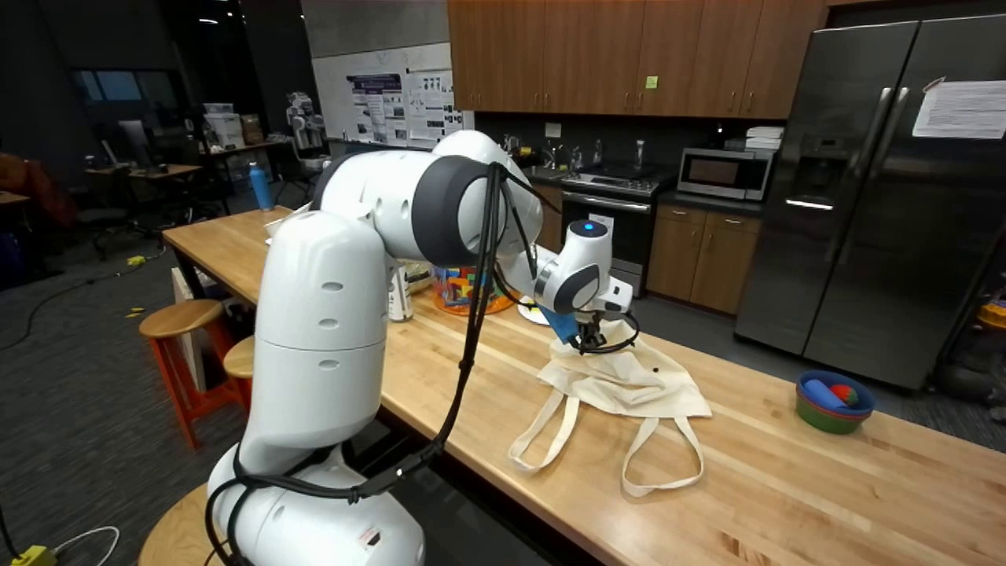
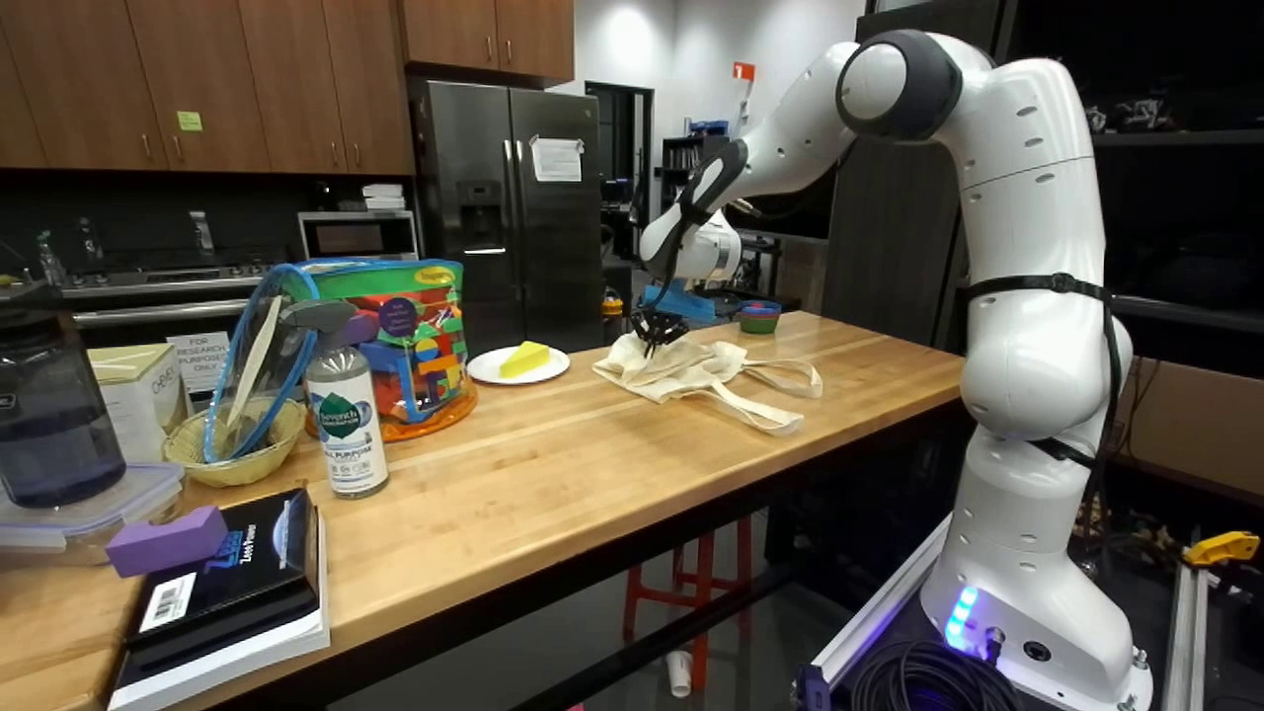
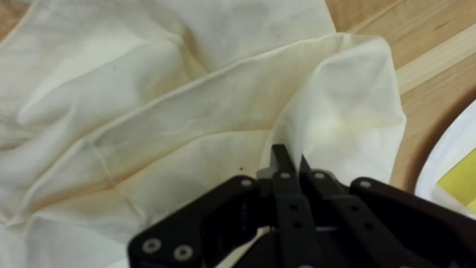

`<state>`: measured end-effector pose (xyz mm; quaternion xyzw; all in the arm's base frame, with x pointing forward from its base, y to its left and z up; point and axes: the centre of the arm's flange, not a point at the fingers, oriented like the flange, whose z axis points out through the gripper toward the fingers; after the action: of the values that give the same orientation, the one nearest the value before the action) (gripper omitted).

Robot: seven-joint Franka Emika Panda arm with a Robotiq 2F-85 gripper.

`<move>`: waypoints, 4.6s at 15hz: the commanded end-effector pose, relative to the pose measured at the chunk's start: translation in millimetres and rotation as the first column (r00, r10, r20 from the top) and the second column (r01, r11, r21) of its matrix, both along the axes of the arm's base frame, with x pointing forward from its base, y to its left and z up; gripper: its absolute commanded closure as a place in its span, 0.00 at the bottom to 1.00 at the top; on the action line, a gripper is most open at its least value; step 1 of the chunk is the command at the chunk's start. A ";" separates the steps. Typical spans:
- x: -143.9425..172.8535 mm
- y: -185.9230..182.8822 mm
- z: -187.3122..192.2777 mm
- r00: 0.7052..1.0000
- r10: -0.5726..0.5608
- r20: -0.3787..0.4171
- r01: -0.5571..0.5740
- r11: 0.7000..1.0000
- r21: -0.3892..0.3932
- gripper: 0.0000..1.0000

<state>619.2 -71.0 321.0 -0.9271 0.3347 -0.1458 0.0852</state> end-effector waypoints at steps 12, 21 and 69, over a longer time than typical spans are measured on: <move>-78.0 159.3 0.0 0.893 0.439 -0.097 -0.449 0.883 -0.139 0.99; -118.9 244.8 39.7 0.733 0.674 -0.088 -0.673 0.701 -0.234 0.99; -67.9 -86.4 -68.4 0.970 -0.151 -0.191 0.131 0.985 -0.112 0.99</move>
<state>567.3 -166.8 279.7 -0.9055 0.4087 -0.1139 0.0015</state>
